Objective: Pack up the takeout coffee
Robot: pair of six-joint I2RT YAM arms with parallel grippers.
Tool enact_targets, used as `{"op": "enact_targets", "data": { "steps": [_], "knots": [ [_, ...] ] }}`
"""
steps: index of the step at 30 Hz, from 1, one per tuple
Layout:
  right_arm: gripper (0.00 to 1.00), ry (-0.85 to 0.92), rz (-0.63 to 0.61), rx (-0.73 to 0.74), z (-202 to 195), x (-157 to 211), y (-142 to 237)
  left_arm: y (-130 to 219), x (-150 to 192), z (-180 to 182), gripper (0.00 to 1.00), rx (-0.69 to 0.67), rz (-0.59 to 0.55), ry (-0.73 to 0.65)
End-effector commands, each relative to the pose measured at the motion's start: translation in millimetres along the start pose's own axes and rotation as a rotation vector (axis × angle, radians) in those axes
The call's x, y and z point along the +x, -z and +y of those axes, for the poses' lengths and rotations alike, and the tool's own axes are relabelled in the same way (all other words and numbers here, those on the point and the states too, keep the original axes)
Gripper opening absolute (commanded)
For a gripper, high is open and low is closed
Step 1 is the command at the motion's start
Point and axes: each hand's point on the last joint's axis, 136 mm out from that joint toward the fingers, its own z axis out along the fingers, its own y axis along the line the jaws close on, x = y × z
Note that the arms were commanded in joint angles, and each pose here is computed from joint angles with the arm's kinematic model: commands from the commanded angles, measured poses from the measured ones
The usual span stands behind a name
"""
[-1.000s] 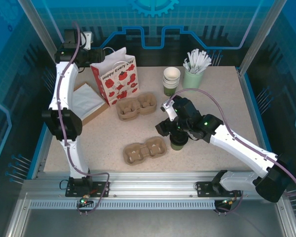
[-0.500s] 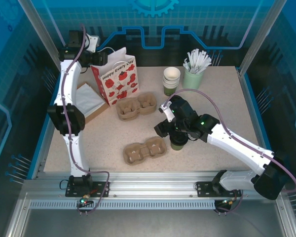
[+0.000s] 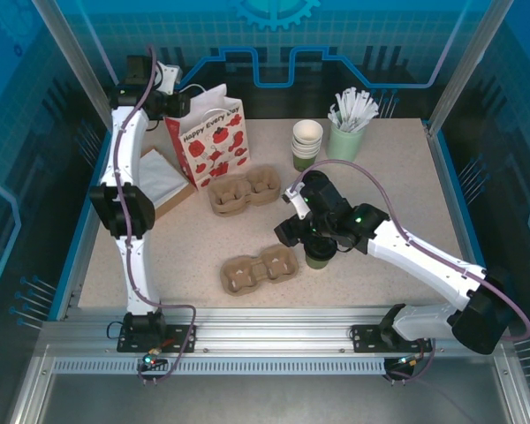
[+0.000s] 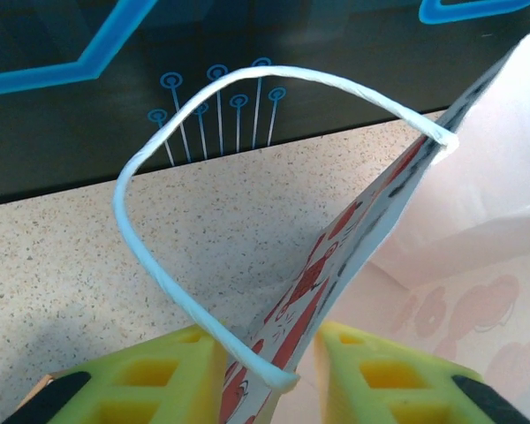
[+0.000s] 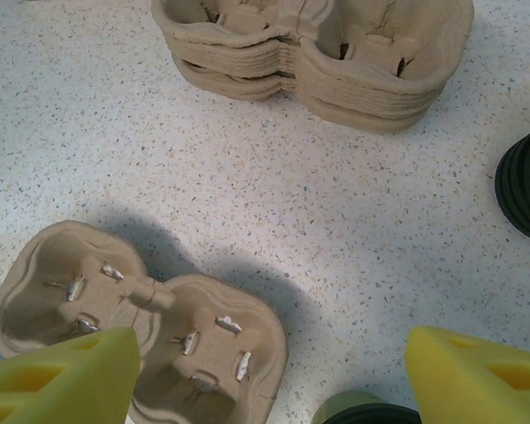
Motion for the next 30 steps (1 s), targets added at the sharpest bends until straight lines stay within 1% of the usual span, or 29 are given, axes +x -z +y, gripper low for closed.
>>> {"op": "enact_targets", "data": {
  "steps": [1,4,8,10,13,15,18,21,26,30],
  "knots": [
    [0.8,-0.001,-0.017,0.003,4,-7,0,1,-2,0,0.28,0.021,-0.004,-0.013],
    [0.8,-0.002,-0.011,0.003,5,-6,-1,6,-8,-1,0.23,0.02,-0.023,-0.021],
    [0.8,-0.004,-0.005,0.004,4,-4,-2,13,-16,-3,0.11,0.023,-0.048,-0.04],
    [0.8,-0.003,-0.005,0.007,4,-4,-1,21,-21,-5,0.07,0.019,-0.066,-0.051],
    [0.8,0.0,-0.009,0.017,2,-5,4,46,-38,-10,0.04,0.009,-0.12,-0.07],
    [0.8,0.006,-0.022,0.028,0,-8,10,71,-53,-17,0.0,0.001,-0.175,-0.088],
    [0.8,0.019,-0.044,0.052,-4,-13,23,122,-77,-34,0.0,-0.007,-0.275,-0.123],
    [0.8,0.033,-0.075,0.09,-11,-19,40,173,-93,-58,0.0,0.013,-0.364,-0.149],
    [0.81,0.029,-0.132,0.129,-22,-25,66,252,-96,-110,0.0,0.142,-0.47,-0.17],
    [0.81,-0.003,-0.165,0.184,-39,-22,88,304,-82,-158,0.0,0.246,-0.515,-0.221]
  ]
}}
